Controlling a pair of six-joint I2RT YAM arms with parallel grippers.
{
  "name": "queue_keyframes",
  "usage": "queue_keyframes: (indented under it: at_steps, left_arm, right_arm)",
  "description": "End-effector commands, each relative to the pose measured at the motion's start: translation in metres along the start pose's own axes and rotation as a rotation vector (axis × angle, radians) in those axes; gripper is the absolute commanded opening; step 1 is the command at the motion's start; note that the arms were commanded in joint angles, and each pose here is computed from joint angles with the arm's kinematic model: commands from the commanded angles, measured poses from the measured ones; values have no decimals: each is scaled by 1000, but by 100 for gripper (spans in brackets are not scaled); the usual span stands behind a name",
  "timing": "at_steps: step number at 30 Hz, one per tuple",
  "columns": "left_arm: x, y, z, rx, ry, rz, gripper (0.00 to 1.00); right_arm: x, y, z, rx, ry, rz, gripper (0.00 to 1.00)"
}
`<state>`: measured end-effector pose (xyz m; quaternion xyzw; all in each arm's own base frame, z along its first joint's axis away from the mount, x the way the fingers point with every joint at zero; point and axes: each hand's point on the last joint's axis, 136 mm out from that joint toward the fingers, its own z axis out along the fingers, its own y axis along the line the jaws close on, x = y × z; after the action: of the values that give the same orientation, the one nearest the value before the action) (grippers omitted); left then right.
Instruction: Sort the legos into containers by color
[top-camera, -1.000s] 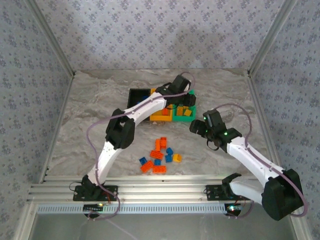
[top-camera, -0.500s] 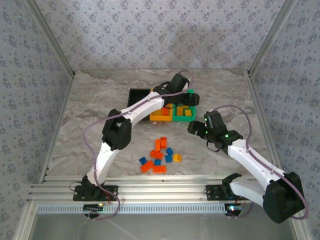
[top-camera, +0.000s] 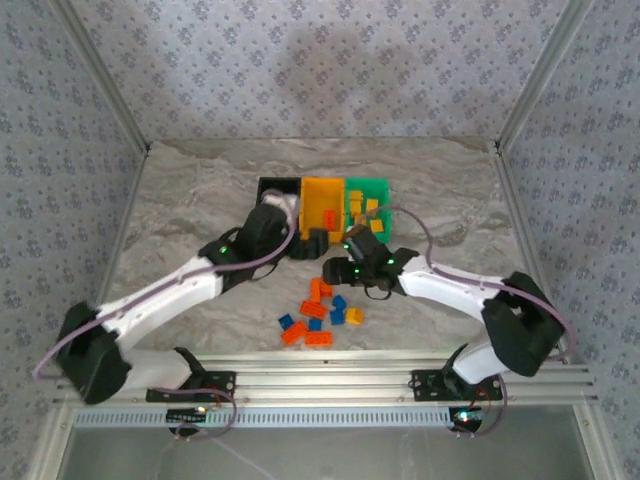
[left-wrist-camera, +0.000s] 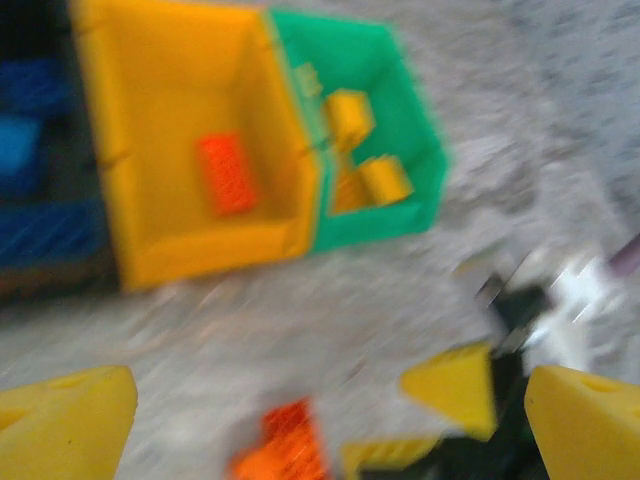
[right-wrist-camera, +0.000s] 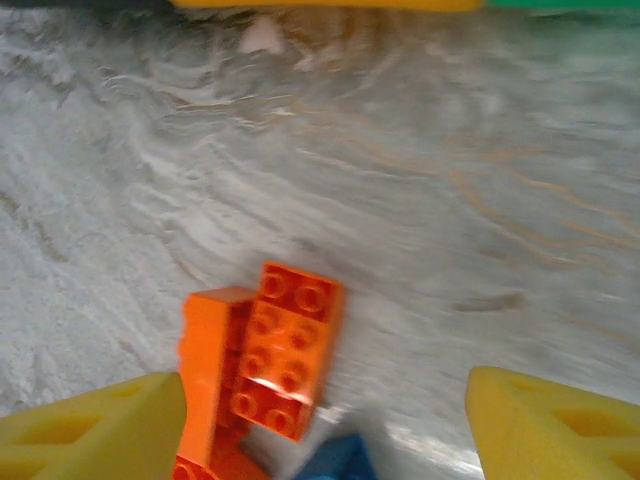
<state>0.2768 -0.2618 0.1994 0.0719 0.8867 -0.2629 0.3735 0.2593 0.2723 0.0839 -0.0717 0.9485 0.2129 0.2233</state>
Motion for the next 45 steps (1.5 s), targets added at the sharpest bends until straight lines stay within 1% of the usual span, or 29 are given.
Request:
queue_keyframes:
  at_steps: [1,4,6,10,13,17,18,24,25,26,28,32,37,40,45]
  left_arm:
    - [29,57,-28,-196,-18,-43,99]
    - [49,87,-52,-268,-27,-80,99]
    - [58,103,-64,-299,-32,-102,100]
    - [63,115,-79,-313,-61,-132,100]
    - [62,118,-83,-314,-81,-140,99]
    - [60,118,-85,-314,-85,-137,99]
    - [61,117,-85,-314,-85,-135,99]
    - [60,120,-88,-320,-95,-139,99]
    - [60,120,-89,-319,-97,-139,99]
    - [60,120,-90,-319,-99,-139,99]
    - [59,121,-92,-319,-104,-143,99]
    - [58,120,-94,-316,-109,-143,99]
    - [57,120,-95,-316,-111,-144,99]
    - [56,120,-96,-318,-114,-143,99]
    - [55,121,-96,-322,-120,-147,99]
  right_arm:
    - [-7,26,6,-17,-9,-58,69]
    - [-1,45,16,-40,31,-88,60]
    - [3,50,21,-21,58,-103,56]
    - [10,48,30,65,90,-138,51]
    - [14,42,35,136,107,-158,46]
    - [25,32,44,214,156,-183,43]
    - [20,39,43,216,144,-193,43]
    - [32,37,54,296,181,-245,40]
    - [33,37,56,303,187,-288,39]
    - [32,38,57,310,182,-296,38]
    - [37,31,59,361,213,-324,37]
    - [37,31,62,372,221,-345,31]
    - [17,44,52,320,140,-360,23]
    - [-14,57,34,267,32,-351,21]
    - [-73,62,-6,195,-114,-296,21]
